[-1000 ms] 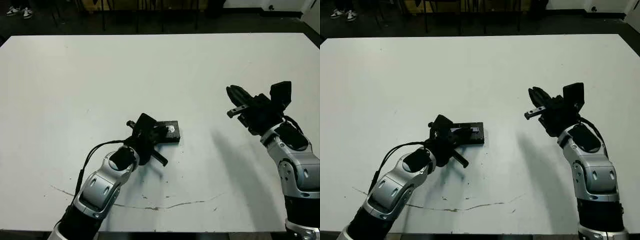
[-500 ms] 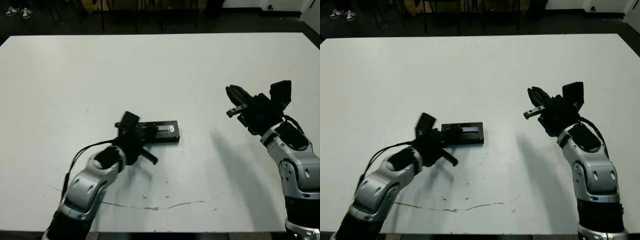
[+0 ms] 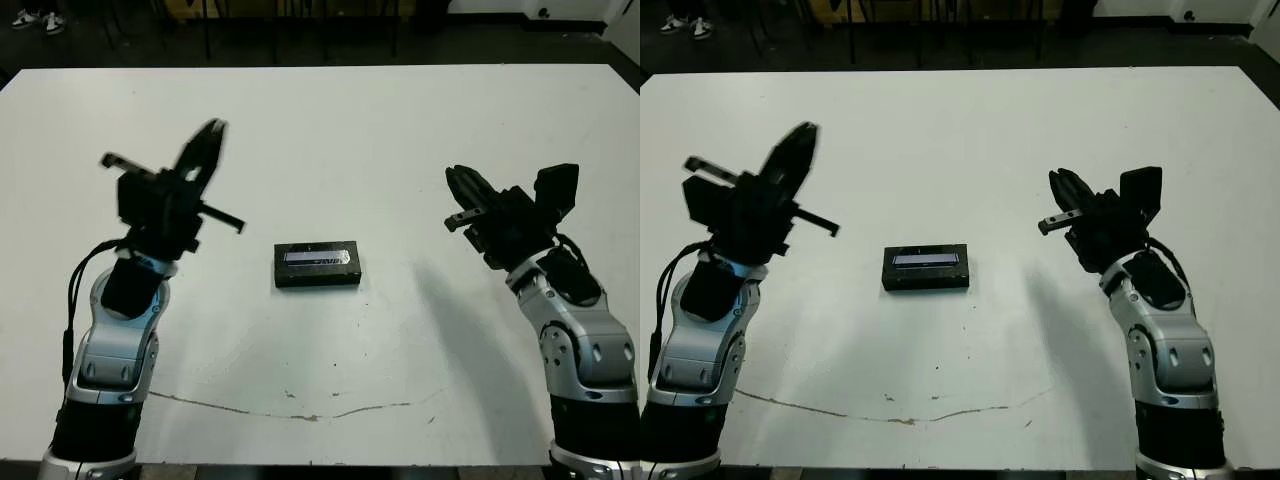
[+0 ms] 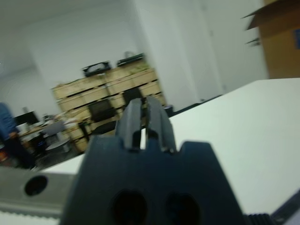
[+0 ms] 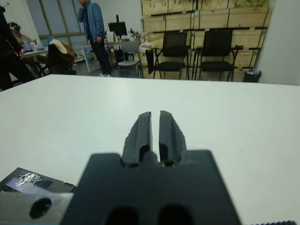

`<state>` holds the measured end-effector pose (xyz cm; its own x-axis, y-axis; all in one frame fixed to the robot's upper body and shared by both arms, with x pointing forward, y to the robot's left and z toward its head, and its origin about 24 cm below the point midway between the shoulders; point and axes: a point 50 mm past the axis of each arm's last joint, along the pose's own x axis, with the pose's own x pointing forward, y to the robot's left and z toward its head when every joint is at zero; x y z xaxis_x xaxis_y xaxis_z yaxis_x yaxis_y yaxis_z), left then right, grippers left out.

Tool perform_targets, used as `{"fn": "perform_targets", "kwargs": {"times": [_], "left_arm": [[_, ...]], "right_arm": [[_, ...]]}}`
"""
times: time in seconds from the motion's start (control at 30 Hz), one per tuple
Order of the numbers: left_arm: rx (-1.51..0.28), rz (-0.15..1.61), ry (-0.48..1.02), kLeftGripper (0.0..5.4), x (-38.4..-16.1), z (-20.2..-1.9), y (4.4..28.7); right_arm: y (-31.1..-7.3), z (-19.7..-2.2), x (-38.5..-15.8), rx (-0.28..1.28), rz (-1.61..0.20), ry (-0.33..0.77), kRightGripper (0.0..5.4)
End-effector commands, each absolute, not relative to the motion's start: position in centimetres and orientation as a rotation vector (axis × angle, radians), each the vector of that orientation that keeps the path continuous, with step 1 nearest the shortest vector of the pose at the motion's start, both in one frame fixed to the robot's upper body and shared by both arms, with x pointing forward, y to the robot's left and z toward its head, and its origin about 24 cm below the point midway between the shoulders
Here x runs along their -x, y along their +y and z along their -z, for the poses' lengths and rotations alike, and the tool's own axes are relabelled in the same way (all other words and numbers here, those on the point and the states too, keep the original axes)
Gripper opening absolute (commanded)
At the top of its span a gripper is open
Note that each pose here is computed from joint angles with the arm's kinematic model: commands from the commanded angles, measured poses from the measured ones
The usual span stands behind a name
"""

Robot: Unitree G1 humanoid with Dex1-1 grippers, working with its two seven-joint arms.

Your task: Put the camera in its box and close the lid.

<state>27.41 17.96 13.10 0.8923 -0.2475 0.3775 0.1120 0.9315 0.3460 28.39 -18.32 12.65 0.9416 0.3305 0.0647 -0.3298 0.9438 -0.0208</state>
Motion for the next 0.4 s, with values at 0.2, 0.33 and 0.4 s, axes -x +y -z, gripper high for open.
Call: {"fn": "perform_targets", "kwargs": {"times": [0.2,0.33,0.4], "left_arm": [[-0.112,0.062,-0.332,0.01,-27.6,-10.3,18.1],[-0.057,0.002,-0.324,0.01,-27.7,-10.4,17.5],[-0.051,0.003,-0.327,0.01,-27.7,-10.6,17.2]], "right_arm": [[-18.0,-11.7,-28.1,0.006,-0.289,-0.065,0.0],[-17.7,-11.8,-28.2,0.013,-0.282,-0.067,0.0],[-17.7,-11.9,-28.2,0.007,-0.276,-0.066,0.0]]}}
